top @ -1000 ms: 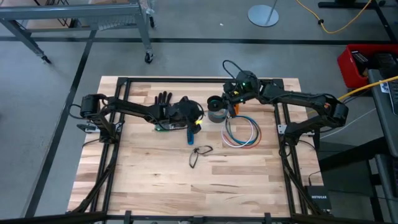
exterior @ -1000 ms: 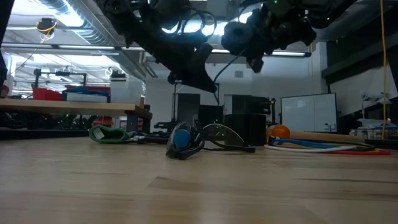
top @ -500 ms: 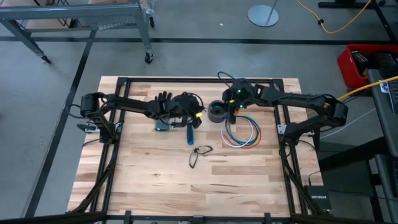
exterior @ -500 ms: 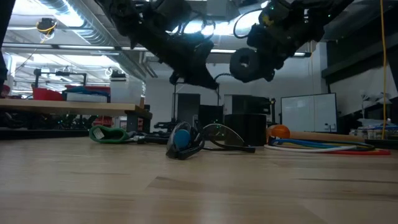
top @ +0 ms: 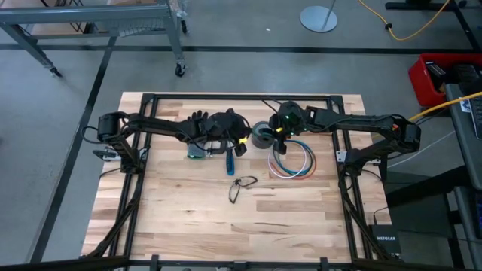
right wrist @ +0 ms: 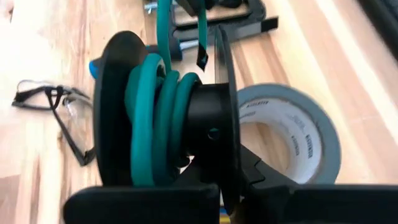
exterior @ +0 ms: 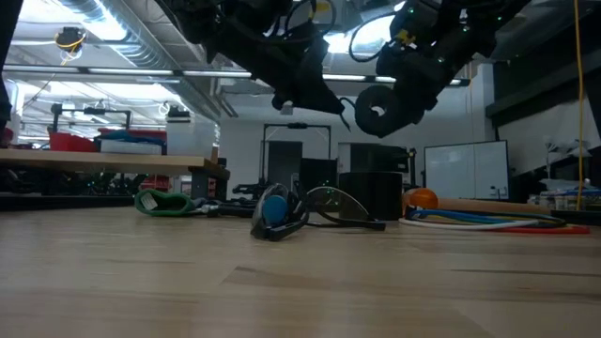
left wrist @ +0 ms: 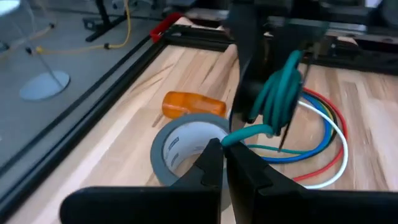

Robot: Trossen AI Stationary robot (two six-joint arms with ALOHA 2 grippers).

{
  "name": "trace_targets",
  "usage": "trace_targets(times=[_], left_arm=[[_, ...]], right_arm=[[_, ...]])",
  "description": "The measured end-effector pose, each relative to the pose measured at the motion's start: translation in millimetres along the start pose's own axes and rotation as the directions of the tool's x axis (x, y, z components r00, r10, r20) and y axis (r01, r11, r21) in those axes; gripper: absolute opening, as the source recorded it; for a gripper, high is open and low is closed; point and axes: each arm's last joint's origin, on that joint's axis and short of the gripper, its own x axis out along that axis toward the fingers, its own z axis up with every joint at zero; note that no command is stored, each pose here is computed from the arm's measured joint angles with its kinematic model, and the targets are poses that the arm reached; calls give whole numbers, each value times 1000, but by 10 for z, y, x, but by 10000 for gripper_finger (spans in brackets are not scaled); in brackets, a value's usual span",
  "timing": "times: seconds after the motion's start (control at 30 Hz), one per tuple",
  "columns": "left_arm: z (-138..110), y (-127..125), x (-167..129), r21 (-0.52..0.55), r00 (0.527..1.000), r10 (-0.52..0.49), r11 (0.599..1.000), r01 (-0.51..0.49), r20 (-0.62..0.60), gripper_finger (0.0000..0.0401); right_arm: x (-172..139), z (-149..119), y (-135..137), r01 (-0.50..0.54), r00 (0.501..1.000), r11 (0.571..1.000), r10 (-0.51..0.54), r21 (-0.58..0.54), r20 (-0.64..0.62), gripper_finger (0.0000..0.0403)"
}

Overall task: Coil cords
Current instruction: Coil the green wire onto the spool

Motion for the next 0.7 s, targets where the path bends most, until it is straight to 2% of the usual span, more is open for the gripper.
trace_targets(times=[0.27,0.4,0.7], left_arm=[[16,-115,-21,158,999,-28,987,25,20,0],[44,-165,-32,250,998,-38,968,24,50,0],[97,-222,-49,380,993,-53,925,8,108,0]], right_arm=[[-1,-28,27,-88,996,996,88,11,-24,1],[-3,-26,47,-157,987,987,157,35,-17,1],[-13,-63,81,-266,962,961,270,70,-46,1]])
